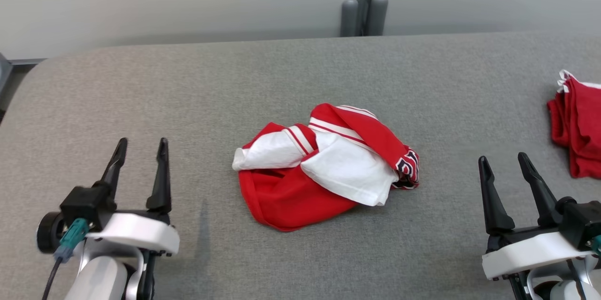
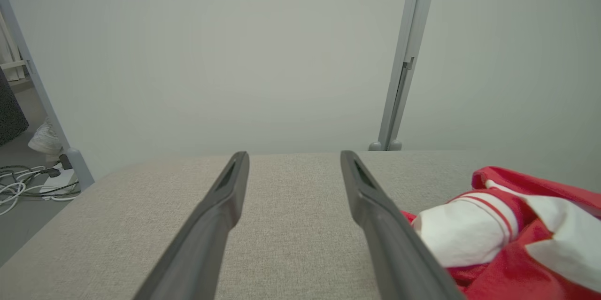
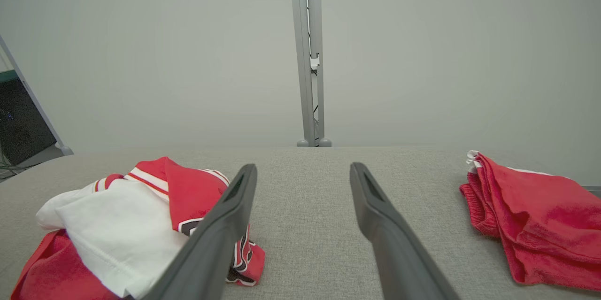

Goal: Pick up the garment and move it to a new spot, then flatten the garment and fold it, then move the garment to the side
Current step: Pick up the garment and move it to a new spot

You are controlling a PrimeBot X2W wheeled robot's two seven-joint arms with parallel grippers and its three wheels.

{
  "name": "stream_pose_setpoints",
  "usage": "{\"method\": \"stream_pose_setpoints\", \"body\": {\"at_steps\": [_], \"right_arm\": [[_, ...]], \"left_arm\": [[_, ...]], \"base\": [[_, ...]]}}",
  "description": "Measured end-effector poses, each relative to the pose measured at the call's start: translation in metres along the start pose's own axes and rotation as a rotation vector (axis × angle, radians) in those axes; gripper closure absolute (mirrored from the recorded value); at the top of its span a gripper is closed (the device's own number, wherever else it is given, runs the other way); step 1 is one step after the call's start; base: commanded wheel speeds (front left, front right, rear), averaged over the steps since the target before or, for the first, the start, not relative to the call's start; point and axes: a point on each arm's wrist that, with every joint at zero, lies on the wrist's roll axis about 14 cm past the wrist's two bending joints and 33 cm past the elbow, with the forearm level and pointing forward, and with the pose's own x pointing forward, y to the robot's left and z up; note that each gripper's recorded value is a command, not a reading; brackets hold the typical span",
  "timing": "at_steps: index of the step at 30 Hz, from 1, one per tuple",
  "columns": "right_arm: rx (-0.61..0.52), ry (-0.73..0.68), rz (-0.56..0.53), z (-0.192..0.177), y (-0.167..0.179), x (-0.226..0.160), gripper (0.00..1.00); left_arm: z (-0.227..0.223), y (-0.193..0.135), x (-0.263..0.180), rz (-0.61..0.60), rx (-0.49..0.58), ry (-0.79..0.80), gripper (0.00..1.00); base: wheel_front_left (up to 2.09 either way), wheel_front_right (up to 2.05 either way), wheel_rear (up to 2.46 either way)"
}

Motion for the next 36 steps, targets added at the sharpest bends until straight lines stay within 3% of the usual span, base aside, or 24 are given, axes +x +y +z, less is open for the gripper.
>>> {"method": "stream_pose_setpoints", "body": {"at_steps": [11, 36], "right_arm": [[-0.005, -0.005, 0.043, 0.007, 0.016, -0.01, 0.0], [-0.013, 0.015, 0.02, 0.009, 0.011, -0.043, 0.0]], "left_arm": [[0.016, 0.034, -0.041, 0.06, -0.018, -0.036, 0.0], [0.02, 0.006, -0.075, -0.009, -0.002, 0.003, 0.0]], "base": [[0.0, 0.0, 0.0], [0.0, 0.0, 0.0]]}}
